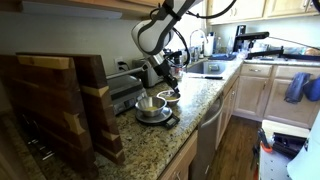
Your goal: Use the spoon to put some sugar into the other bowl
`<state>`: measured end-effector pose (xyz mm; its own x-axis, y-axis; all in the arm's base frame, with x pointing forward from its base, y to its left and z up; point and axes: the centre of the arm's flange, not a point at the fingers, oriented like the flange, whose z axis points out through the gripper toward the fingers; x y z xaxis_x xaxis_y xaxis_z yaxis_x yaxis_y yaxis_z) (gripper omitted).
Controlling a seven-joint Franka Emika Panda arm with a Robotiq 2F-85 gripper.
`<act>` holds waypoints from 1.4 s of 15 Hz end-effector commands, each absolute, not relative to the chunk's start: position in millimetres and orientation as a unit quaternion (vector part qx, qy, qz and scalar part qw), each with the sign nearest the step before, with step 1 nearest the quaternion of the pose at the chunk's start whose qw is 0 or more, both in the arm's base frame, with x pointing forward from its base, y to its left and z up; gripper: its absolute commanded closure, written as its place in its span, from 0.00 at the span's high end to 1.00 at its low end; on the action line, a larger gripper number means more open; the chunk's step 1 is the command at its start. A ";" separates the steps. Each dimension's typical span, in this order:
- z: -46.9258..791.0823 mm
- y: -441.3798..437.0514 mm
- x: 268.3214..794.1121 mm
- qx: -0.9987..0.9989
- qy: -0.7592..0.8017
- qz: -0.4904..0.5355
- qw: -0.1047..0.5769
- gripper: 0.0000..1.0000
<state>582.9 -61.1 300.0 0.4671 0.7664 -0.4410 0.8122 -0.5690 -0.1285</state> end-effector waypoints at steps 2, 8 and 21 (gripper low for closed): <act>332.6 -68.2 565.8 0.867 0.451 -0.209 0.037 0.04; 354.8 -52.8 565.8 0.866 0.455 -0.204 0.043 0.04; 342.1 24.7 551.1 0.812 0.519 -0.219 0.149 0.04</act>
<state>575.4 11.2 337.1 0.3713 0.7992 -0.4726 0.8886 -0.4534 -0.0686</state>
